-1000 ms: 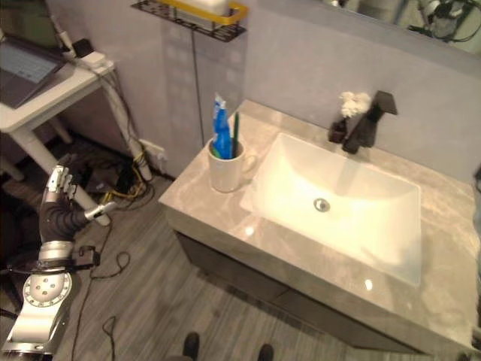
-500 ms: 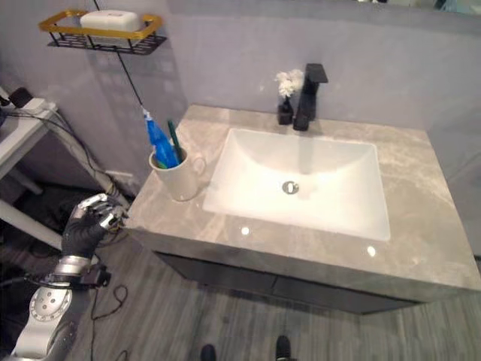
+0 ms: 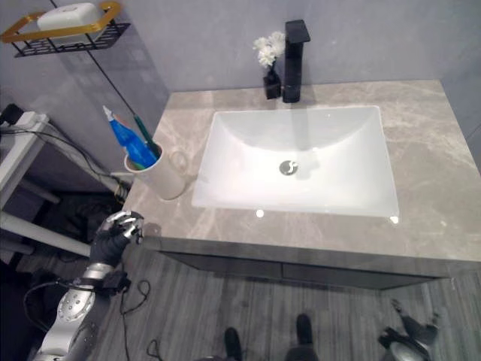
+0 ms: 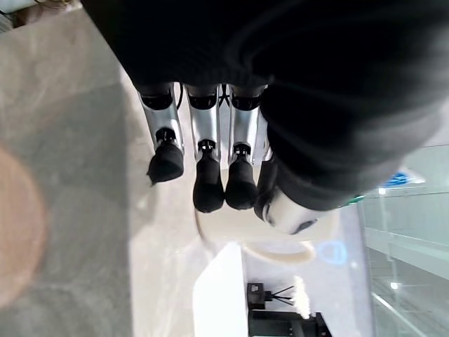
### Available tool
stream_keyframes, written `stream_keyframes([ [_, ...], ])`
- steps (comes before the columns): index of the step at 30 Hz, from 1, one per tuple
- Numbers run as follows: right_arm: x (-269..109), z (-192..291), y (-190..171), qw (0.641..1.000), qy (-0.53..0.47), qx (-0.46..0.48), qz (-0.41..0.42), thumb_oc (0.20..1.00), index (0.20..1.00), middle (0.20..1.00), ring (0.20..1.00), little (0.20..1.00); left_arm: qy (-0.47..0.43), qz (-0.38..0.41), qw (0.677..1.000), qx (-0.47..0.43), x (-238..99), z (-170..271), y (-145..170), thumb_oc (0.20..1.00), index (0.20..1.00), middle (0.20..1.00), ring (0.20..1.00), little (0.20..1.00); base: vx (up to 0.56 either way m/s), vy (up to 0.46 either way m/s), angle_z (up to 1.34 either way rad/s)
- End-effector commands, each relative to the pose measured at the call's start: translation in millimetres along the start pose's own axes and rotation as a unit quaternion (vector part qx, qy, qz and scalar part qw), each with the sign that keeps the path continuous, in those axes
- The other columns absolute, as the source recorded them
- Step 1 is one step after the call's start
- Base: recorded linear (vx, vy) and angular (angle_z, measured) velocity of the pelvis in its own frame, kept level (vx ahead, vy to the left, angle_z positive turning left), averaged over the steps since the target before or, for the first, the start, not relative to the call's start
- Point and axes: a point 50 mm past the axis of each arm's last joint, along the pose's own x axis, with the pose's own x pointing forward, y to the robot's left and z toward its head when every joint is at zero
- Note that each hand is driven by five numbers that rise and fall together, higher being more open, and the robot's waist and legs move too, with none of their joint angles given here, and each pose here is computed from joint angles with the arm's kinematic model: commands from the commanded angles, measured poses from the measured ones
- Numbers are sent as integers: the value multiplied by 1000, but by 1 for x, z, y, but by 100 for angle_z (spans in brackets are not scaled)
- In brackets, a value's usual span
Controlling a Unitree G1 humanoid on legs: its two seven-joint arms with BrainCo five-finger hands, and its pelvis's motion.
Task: Put brush and paste in cup on sink, flatten towel.
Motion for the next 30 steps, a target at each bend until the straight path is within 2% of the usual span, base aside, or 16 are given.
stream_keyframes([
  [1, 2, 23, 19, 998, -48, 25, 36, 1000, 1000, 1000, 1000, 1000, -56, 41, 997, -18, 22, 16, 10, 200, 200, 200, 200, 200, -8, -54, 1],
  [9, -10, 10, 51, 995, -19, 13, 93, 1000, 1000, 1000, 1000, 1000, -85, 62, 994, -42, 46, 30, 10, 200, 200, 200, 200, 200, 28, -34, -1],
  [24, -20, -14, 63, 992, 30, -2, 122, 1000, 1000, 1000, 1000, 1000, -101, 33, 993, -46, 59, 37, -5, 200, 200, 200, 200, 200, 20, -8, 0],
  [30, -25, -24, 70, 987, 45, -37, 148, 1000, 1000, 1000, 1000, 1000, -103, 19, 993, -47, 61, 38, -7, 200, 200, 200, 200, 200, -2, -10, -3],
])
